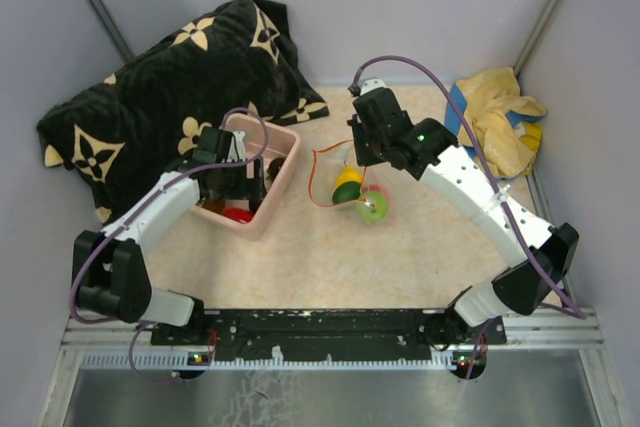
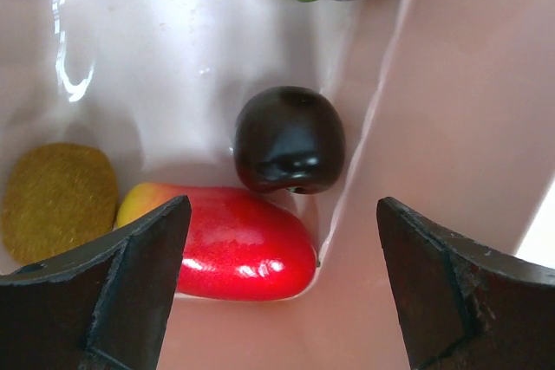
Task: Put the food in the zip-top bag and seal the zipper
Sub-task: Pick up the fake fruit from the bin.
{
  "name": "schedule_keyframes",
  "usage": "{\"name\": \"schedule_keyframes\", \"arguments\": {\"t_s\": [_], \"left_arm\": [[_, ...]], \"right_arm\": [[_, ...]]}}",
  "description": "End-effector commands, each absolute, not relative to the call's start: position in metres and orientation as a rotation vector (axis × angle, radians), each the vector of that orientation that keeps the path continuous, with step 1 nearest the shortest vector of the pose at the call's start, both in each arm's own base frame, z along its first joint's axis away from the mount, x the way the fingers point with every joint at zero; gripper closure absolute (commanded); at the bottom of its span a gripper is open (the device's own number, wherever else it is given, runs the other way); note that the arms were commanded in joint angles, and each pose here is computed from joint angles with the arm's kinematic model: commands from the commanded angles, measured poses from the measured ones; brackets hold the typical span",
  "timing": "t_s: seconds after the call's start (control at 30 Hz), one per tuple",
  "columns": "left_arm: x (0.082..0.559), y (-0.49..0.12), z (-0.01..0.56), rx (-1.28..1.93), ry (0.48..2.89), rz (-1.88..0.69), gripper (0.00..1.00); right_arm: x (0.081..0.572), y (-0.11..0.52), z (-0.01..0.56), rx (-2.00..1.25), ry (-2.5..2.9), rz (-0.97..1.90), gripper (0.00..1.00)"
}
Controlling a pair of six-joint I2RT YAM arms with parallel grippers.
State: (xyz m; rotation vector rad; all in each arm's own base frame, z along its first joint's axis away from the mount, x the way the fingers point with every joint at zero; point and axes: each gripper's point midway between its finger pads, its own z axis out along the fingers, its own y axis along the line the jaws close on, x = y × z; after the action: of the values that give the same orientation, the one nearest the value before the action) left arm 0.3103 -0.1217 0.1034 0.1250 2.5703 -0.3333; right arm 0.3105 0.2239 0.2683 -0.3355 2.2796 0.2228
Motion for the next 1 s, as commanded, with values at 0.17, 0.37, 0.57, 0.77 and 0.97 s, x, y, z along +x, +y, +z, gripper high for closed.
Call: {"name": "schedule_keyframes", "arguments": {"t_s": [0.17,0.37,0.57,0.77,0.97], "left_arm": [[0.310,-0.147,0.102,0.144,2.592,-0.450,0.06],[0.317,-0.128,0.073,0.156,2.662,-0.262,0.06],[0.330,-0.123,0.054,0.157,2.688,-0.188,0.07],[0.363,-0.120,0.054,0.122,2.630,-0.105,0.09],[0.399,-0.142,0.080,0.150,2.491,-0.221,0.09]], "right_arm": [[0.320,0.228,0.294,-0.329,2.199,0.252,1.00],[0.324,0.230,0.293,-0.333,2.199,0.245,1.00],[0.328,0.232,0.287,-0.350,2.208,0.229,1.00],[0.333,0.233,0.285,-0.368,2.210,0.203,1.00],[0.335,0.233,0.283,-0.392,2.214,0.182,1.00]]}}
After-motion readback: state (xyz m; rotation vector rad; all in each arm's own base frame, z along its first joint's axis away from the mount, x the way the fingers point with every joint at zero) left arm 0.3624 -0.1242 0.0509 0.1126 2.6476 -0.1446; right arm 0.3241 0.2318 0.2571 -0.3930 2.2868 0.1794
